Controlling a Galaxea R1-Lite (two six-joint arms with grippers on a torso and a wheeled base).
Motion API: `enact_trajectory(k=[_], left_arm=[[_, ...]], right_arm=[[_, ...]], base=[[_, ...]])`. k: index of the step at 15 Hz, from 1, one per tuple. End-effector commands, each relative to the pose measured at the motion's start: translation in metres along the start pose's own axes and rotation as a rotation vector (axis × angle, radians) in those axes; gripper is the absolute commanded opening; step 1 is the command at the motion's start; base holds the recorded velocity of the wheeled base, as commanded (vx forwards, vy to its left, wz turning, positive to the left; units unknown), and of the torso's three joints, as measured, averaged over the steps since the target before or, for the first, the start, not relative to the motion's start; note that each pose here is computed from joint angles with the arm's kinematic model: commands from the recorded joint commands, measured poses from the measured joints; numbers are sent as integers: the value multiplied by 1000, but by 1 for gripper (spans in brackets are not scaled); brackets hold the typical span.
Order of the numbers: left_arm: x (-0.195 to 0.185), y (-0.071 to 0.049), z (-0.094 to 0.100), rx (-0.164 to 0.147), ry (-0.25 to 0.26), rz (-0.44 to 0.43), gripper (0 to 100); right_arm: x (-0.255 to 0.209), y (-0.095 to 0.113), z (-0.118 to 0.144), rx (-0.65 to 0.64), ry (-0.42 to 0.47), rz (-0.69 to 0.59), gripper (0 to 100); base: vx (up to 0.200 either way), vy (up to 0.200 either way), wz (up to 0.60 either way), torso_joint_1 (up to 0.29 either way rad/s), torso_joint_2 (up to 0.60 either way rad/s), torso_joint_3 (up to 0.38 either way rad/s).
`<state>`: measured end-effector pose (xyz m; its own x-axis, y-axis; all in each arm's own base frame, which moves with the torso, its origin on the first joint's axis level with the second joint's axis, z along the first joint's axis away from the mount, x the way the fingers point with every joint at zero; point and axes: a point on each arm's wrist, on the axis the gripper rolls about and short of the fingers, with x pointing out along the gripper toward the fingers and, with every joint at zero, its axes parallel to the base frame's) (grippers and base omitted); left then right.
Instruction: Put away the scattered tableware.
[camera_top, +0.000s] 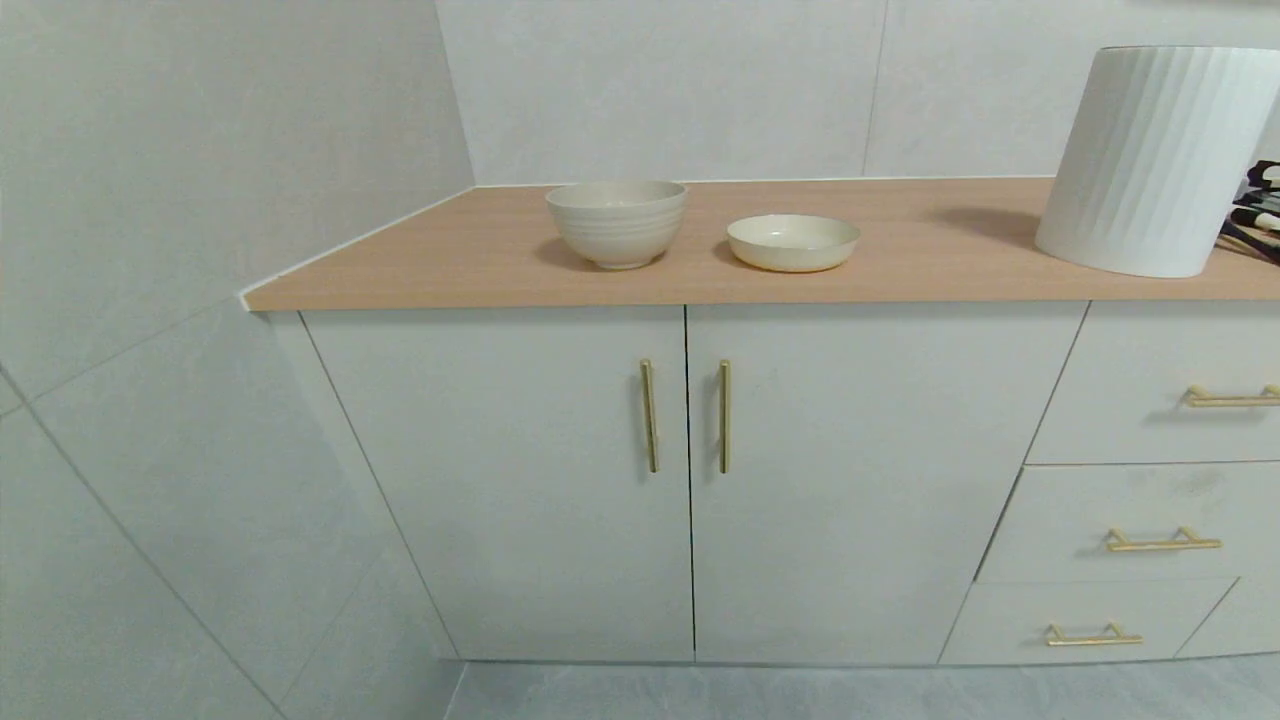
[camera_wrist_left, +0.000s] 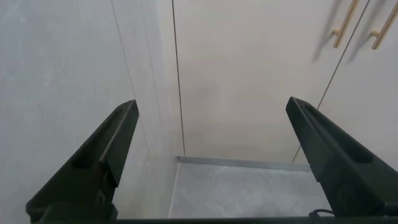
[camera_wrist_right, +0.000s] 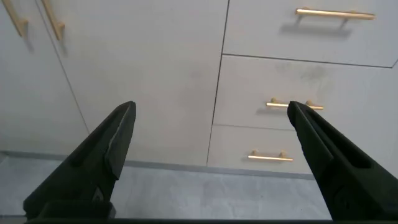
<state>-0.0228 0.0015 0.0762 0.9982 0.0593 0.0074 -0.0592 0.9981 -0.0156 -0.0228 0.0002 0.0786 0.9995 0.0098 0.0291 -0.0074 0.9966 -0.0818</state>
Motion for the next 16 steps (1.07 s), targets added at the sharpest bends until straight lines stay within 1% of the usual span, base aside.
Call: enact_trajectory(k=[1,2,3,4,5,6,8,10,11,12,14,16], left_arm=[[0,0,0,0,0,0,100],[0,0,0,0,0,0,100],[0,0,0,0,0,0,100],[0,0,0,0,0,0,100],[0,0,0,0,0,0,100],[0,0,0,0,0,0,100],[0,0,0,0,0,0,100],[0,0,0,0,0,0,100],[0,0,0,0,0,0,100],[0,0,0,0,0,0,100],[0,0,0,0,0,0,100],[0,0,0,0,0,0,100]], right_arm=[[-4,-2,21,15,-110,-7,100],[-8,-3,40,37,-149,5,100],[-1,-4,52,36,-80,80,100],[9,-2,60,40,-12,191,100],[22,-1,66,52,63,274,100],[36,0,72,64,142,332,100],[63,3,82,81,257,411,100],[85,10,92,77,314,522,100],[94,14,94,77,339,557,100],[110,22,100,70,368,608,100],[133,35,107,72,402,652,100],[184,68,114,60,447,739,100]], base=[[0,0,0,0,0,0],[0,0,0,0,0,0],[0,0,0,0,0,0],[0,0,0,0,0,0],[0,0,0,0,0,0],[0,0,0,0,0,0],[0,0,0,0,0,0],[0,0,0,0,0,0],[0,0,0,0,0,0],[0,0,0,0,0,0],[0,0,0,0,0,0],[0,0,0,0,0,0]])
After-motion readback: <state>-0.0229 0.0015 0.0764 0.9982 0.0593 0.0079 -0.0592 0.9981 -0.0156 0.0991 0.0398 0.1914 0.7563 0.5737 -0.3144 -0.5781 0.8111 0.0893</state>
